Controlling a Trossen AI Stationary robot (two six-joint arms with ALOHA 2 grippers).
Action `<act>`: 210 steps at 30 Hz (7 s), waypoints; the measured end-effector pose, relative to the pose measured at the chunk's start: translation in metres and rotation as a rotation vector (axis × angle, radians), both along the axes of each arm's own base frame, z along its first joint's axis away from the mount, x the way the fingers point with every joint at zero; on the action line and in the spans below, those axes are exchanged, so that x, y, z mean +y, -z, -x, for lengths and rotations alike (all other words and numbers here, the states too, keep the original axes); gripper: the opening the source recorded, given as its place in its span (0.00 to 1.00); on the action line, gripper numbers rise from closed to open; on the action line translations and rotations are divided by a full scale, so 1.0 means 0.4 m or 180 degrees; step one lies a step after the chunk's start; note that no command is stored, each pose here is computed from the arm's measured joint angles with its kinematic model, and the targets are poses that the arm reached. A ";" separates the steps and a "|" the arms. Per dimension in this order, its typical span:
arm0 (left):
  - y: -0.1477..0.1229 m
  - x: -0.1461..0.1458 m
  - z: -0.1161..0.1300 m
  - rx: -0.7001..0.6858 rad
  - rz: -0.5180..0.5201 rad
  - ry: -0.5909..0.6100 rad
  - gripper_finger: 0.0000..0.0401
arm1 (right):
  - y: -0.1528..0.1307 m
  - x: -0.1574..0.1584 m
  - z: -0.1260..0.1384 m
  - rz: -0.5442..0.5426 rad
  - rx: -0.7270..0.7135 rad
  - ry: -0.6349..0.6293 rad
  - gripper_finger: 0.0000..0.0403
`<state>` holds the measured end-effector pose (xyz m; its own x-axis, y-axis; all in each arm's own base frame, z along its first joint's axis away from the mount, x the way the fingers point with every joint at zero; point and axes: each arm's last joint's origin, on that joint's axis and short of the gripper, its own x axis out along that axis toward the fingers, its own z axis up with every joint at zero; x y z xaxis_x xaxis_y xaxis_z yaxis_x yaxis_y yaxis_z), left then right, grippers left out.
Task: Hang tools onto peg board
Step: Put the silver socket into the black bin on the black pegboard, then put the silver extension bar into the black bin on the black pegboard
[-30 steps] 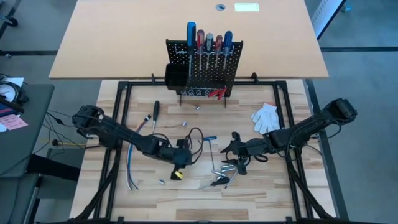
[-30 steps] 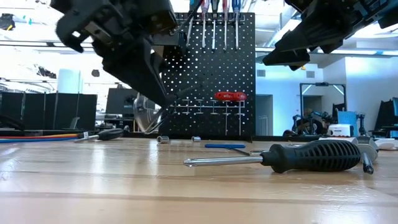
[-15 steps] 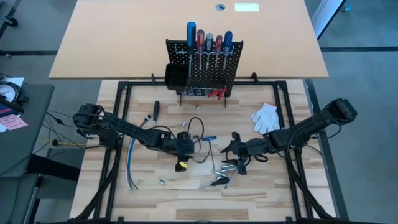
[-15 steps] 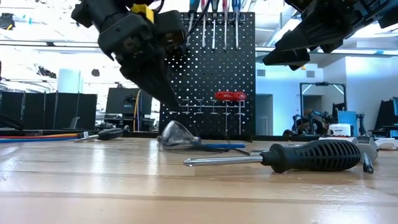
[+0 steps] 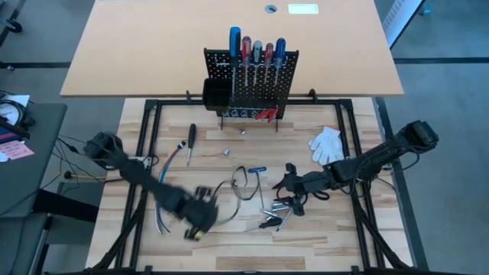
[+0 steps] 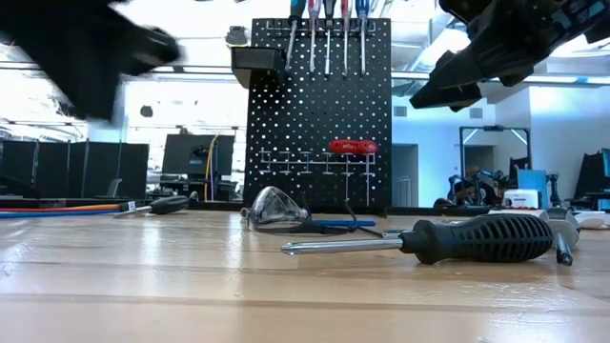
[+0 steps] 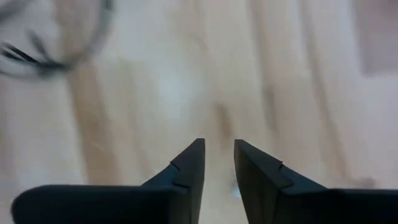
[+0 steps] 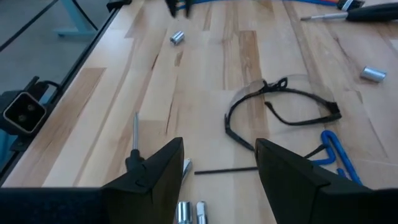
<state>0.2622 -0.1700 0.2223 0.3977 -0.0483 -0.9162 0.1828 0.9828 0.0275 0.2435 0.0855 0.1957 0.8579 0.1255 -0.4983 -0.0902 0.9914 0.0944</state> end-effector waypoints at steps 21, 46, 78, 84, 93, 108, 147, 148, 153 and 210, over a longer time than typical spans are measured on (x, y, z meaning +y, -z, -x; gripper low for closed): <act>0.118 -0.089 0.123 -0.0372 -0.0392 0.0112 0.48 | -0.009 -0.010 -0.009 -0.0036 -0.0133 0.0052 0.51; 0.214 -0.042 0.131 -0.0281 0.0109 0.0216 0.27 | -0.009 -0.001 -0.006 -0.0034 -0.0129 0.0006 0.51; -0.265 0.352 0.055 -0.3529 -0.1495 -0.1634 0.11 | -0.003 0.001 -0.002 0.0029 -0.0043 -0.0026 0.51; -0.380 0.467 0.061 -0.2823 -0.1896 -0.1937 0.11 | -0.001 -0.013 -0.005 0.0259 -0.0049 -0.0086 0.51; -0.481 0.653 -0.042 -0.1368 -0.1910 -0.2391 0.11 | -0.013 -0.073 0.008 0.0454 0.0118 0.0088 0.51; -0.459 0.759 -0.141 -0.0326 -0.1717 -0.2536 0.23 | -0.045 -0.070 0.046 0.0497 0.0114 -0.0005 0.51; -0.187 0.228 -0.020 -0.2191 -0.0912 -0.1513 0.28 | 0.170 -0.022 0.008 0.0302 0.1116 -0.0423 0.51; -0.160 0.212 -0.028 -0.2295 -0.0862 -0.1455 0.28 | 0.171 -0.022 0.010 0.0332 0.1134 -0.0341 0.51; -0.047 0.166 -0.061 -0.2593 -0.0692 -0.1357 0.28 | 0.178 -0.024 0.018 0.0339 0.1274 -0.0186 0.48; 0.106 0.173 -0.194 -0.2634 -0.0126 -0.0475 0.41 | 0.157 0.015 -0.019 0.0494 0.0477 -0.0357 0.29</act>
<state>0.3396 -0.1008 0.1799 0.9416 0.0842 -0.3262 -0.0433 0.9905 0.1305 0.2510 0.0917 0.1329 0.7579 0.1278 -0.6397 -0.1971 0.9797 -0.0378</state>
